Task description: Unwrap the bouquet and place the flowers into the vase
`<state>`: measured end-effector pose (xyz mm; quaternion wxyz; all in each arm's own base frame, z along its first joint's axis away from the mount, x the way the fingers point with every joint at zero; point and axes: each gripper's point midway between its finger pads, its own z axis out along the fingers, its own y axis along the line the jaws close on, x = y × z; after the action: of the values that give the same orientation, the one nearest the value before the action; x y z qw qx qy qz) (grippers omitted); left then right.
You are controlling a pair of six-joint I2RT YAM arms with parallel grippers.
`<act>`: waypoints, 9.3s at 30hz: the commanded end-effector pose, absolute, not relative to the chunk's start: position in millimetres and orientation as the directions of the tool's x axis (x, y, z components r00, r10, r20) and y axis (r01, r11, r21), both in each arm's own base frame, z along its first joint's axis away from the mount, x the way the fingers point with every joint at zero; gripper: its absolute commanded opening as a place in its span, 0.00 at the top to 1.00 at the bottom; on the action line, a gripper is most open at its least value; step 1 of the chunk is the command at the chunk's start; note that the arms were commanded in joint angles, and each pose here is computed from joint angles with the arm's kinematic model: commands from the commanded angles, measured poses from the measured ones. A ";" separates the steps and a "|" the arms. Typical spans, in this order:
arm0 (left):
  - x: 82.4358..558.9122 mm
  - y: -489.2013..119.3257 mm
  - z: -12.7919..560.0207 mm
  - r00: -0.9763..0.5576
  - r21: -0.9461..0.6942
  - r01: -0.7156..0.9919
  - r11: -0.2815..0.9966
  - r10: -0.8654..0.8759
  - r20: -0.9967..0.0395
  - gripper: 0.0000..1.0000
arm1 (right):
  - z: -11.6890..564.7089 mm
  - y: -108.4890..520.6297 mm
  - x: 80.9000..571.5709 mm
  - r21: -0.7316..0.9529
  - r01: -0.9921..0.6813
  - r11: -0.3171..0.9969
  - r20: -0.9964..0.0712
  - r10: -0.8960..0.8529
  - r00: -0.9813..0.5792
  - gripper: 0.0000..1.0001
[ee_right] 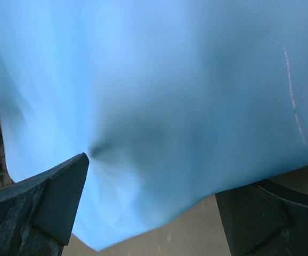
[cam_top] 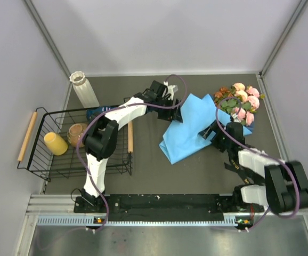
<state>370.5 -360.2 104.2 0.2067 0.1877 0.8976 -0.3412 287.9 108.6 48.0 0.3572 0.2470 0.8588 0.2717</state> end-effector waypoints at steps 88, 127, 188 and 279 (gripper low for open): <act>228.8 -319.5 237.3 -0.673 -0.559 0.619 0.551 0.007 -0.739 0.18 | 172.5 218.5 517.7 0.636 -0.424 0.644 -0.758 0.417 -0.503 0.01; 191.1 -284.7 262.5 -0.662 -0.588 0.619 0.521 -0.058 -0.748 0.05 | 154.9 285.7 350.1 0.793 -0.362 0.490 -0.496 0.174 -0.851 0.01; 201.4 -297.5 266.5 -0.670 -0.592 0.622 0.512 -0.043 -0.741 0.05 | 117.3 137.4 395.0 0.751 0.238 0.616 -0.359 0.684 -0.635 0.45; 276.8 -305.9 440.3 -0.571 -0.592 0.801 0.092 -0.183 -0.801 0.41 | 341.0 300.4 209.2 0.338 -0.939 0.068 -0.941 -0.015 -0.339 1.00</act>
<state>286.3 -305.9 410.9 0.3589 0.2157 0.6711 -0.6118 220.1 294.6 316.9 0.3964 -0.3634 0.6418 0.5468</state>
